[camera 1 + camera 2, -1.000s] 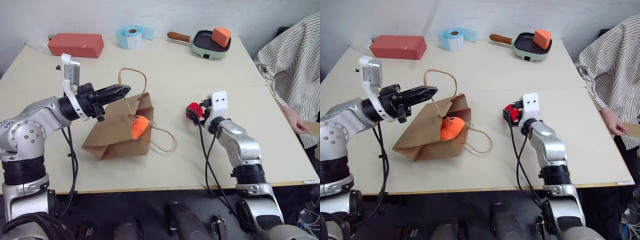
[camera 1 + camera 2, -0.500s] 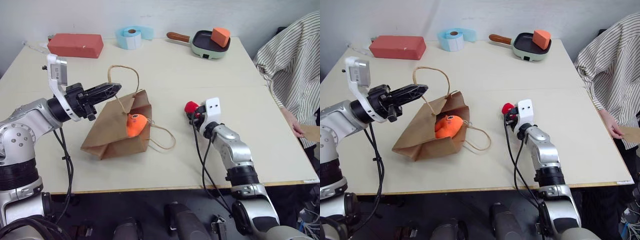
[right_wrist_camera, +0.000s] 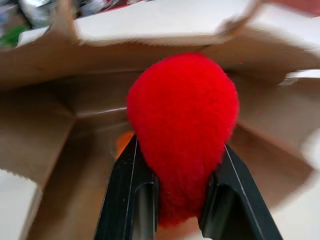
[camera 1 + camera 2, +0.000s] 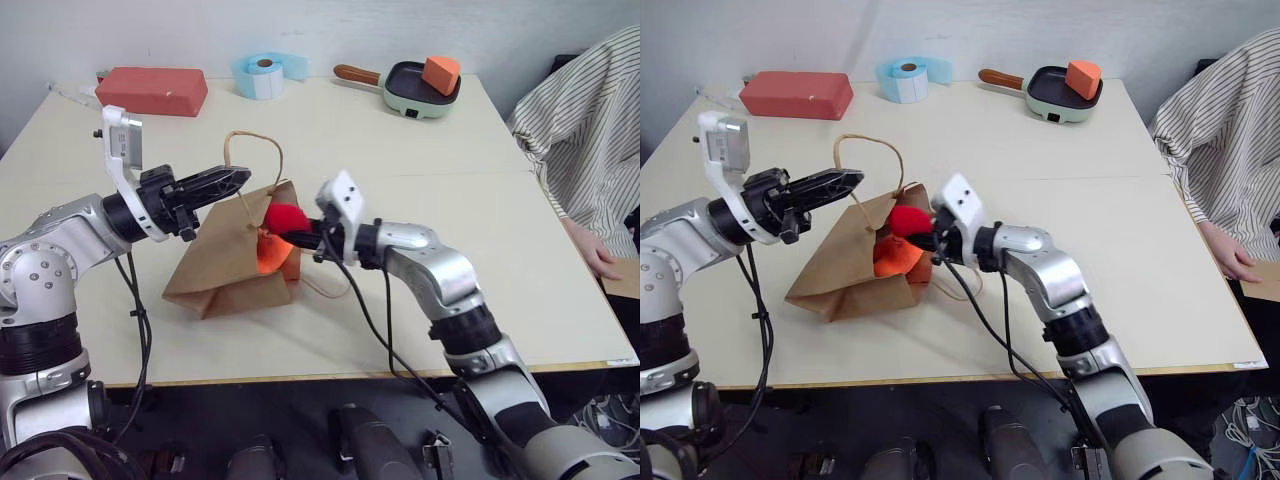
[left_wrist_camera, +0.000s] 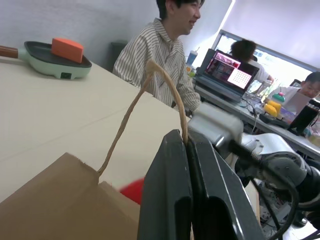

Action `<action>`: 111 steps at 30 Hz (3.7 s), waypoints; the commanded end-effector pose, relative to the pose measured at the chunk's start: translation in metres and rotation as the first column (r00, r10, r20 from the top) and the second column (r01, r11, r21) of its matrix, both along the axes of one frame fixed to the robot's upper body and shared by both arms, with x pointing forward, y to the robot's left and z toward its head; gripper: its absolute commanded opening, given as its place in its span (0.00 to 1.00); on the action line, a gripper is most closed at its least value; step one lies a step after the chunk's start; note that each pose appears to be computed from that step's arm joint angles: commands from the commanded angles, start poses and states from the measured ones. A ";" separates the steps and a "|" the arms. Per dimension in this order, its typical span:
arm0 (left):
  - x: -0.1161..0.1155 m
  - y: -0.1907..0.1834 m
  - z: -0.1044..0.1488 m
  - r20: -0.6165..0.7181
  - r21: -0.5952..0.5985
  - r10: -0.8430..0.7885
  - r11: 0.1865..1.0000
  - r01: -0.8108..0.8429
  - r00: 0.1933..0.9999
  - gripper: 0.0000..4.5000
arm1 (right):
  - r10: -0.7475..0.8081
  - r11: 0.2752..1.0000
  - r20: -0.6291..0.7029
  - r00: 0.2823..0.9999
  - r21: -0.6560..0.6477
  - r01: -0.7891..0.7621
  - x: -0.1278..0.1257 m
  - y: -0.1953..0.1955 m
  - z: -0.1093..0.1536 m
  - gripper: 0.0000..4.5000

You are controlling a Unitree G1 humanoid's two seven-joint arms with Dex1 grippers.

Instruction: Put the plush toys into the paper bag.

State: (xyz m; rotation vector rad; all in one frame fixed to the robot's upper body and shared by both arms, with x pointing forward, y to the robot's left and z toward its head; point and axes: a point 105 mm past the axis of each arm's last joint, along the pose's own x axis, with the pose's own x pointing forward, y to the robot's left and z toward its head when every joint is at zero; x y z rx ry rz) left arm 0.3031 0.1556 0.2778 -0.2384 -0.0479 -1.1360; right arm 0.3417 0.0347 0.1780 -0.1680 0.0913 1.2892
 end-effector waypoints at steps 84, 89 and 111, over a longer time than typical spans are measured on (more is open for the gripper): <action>0.038 -0.039 0.002 0.157 -0.071 0.071 0.996 -0.061 0.985 0.00 | -0.291 0.881 -0.167 0.942 0.337 0.332 -0.052 -0.139 0.104 0.01; 0.037 -0.044 -0.015 0.148 -0.040 0.068 0.997 -0.062 0.987 0.00 | -0.372 0.883 -0.104 0.922 0.265 0.387 -0.044 -0.136 0.079 0.01; -0.030 0.010 -0.053 -0.002 0.139 0.085 0.987 -0.084 0.996 1.00 | -0.277 0.940 -0.090 0.957 0.179 0.289 -0.116 -0.180 0.075 0.65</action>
